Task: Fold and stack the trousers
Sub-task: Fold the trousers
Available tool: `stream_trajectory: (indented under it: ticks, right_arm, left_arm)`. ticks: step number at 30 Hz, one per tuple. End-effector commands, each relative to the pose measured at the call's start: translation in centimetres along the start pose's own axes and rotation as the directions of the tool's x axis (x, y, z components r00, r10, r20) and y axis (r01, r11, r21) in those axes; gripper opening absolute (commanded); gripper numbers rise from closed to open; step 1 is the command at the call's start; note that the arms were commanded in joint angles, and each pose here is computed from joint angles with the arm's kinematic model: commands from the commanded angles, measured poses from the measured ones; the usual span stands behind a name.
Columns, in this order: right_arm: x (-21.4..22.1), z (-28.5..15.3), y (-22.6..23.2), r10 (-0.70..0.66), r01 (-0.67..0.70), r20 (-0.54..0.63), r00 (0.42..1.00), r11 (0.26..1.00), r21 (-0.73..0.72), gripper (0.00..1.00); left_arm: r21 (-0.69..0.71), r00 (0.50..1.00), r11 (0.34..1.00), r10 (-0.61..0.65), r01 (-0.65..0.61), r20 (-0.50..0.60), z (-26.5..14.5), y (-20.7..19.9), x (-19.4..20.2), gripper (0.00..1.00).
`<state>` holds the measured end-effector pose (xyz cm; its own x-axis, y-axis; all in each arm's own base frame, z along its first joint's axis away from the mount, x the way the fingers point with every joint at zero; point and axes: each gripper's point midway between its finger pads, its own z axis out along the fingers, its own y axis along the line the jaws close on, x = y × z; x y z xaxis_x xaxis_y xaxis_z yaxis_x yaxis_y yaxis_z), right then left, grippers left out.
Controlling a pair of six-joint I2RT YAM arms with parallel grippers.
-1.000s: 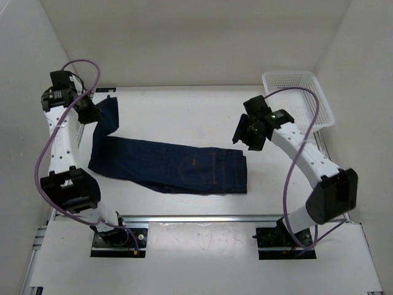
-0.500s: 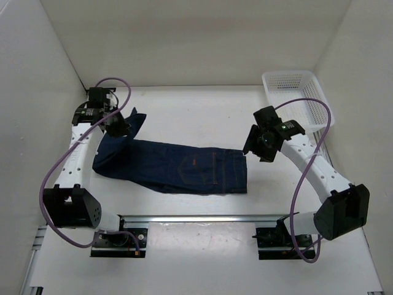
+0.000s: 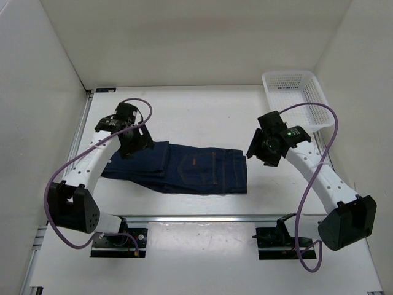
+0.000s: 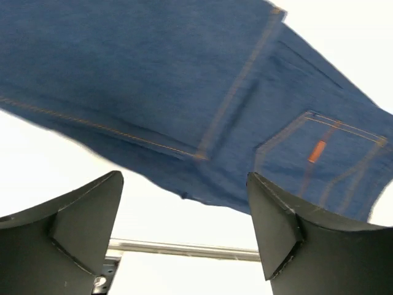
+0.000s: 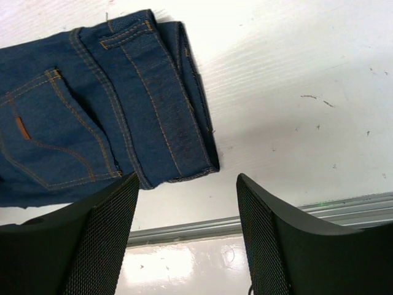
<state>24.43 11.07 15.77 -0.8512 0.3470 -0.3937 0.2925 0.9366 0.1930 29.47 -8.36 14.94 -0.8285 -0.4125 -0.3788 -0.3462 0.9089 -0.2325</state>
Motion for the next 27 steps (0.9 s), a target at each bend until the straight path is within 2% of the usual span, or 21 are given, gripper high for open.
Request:
stream_trajectory:
  ticks: [1,3,4,5,6,7,8,9,11,14,16,17,19,20,24,25,27]
  right_arm:
    - [0.0,-0.3,-1.0,-0.009,0.009,0.017,1.000,1.000,0.024,0.70]
    - [0.0,-0.3,-1.0,-0.009,0.009,0.017,1.000,1.000,0.024,0.70]
    - [0.0,-0.3,-1.0,-0.018,0.018,0.017,1.000,1.000,0.024,0.70]
    - [0.1,0.0,-1.0,-0.018,0.018,0.018,1.000,1.000,0.023,0.70]
    - [0.1,0.0,-1.0,-0.018,0.018,0.018,1.000,1.000,0.023,0.70]
    - [-0.1,0.0,-1.2,-0.022,0.022,0.019,1.000,0.999,0.027,0.70]
    - [0.0,0.2,-1.3,-0.023,0.022,0.018,1.000,0.999,0.028,0.70]
    - [0.3,0.4,-1.5,-0.033,0.033,0.011,0.999,0.999,0.033,0.71]
    - [0.9,1.1,-1.5,-0.046,0.046,-0.019,0.999,0.998,0.031,0.73]
    - [2.3,3.3,-2.1,-0.012,0.015,-0.099,0.995,0.999,0.030,0.71]
    - [4.4,4.5,-1.4,-0.013,0.007,-0.179,0.984,0.999,-0.034,0.57]
    - [4.4,5.0,-0.4,-0.014,0.000,-0.171,0.985,0.996,-0.085,0.48]
    - [5.6,6.1,0.6,-0.023,-0.008,-0.213,0.977,0.990,-0.141,0.40]
    - [6.5,6.8,0.7,-0.019,-0.015,-0.237,0.971,0.990,-0.142,0.36]
    - [6.8,8.6,1.0,-0.037,0.025,-0.198,0.979,0.998,-0.066,0.00]
    - [6.1,8.6,1.0,-0.056,0.051,-0.150,0.987,0.998,-0.038,0.00]
    - [6.0,8.0,2.8,-0.128,0.119,-0.113,0.985,0.990,-0.079,0.02]
  left_arm:
    - [-0.050,0.992,0.999,0.024,-0.019,0.121,-2.9,0.5,-3.1,0.88]
    - [-0.088,0.987,0.996,0.036,-0.022,0.158,-3.5,0.4,-5.0,0.80]
    - [-0.119,0.985,0.993,0.039,-0.019,0.165,-3.5,0.8,-5.4,0.64]
    - [-0.172,0.988,0.985,0.047,-0.021,0.149,-3.1,1.5,-5.4,0.52]
    - [-0.216,0.984,0.976,0.044,-0.005,0.173,-3.3,2.3,-6.3,0.44]
    - [-0.230,0.985,0.973,0.051,-0.013,0.162,-3.2,2.8,-6.4,0.42]
    - [-0.238,0.987,0.971,0.054,-0.017,0.149,-2.9,3.3,-6.6,0.42]
    - [-0.188,0.993,0.980,0.077,-0.059,0.089,-2.4,3.2,-6.2,0.46]
    - [-0.156,0.996,0.985,0.083,-0.076,0.036,-1.2,2.6,-5.4,0.60]
    - [-0.041,0.991,0.993,0.109,-0.112,-0.074,1.5,0.1,-2.0,0.63]
    - [-0.013,0.980,0.991,0.129,-0.133,-0.151,4.0,-1.7,1.0,0.62]
    - [-0.031,0.974,0.991,0.122,-0.130,-0.190,5.3,-1.8,2.1,0.60]
    - [-0.045,0.964,0.990,0.123,-0.137,-0.235,7.1,-2.4,4.2,0.59]
    - [-0.049,0.962,0.989,0.122,-0.138,-0.245,7.8,-2.7,4.6,0.59]
    - [-0.125,0.944,0.977,0.126,-0.171,-0.305,11.2,-2.1,6.0,0.57]
    - [-0.125,0.941,0.976,0.134,-0.180,-0.312,11.5,-2.3,6.2,0.57]
    - [-0.122,0.930,0.969,0.163,-0.213,-0.331,12.1,-2.8,6.9,0.56]
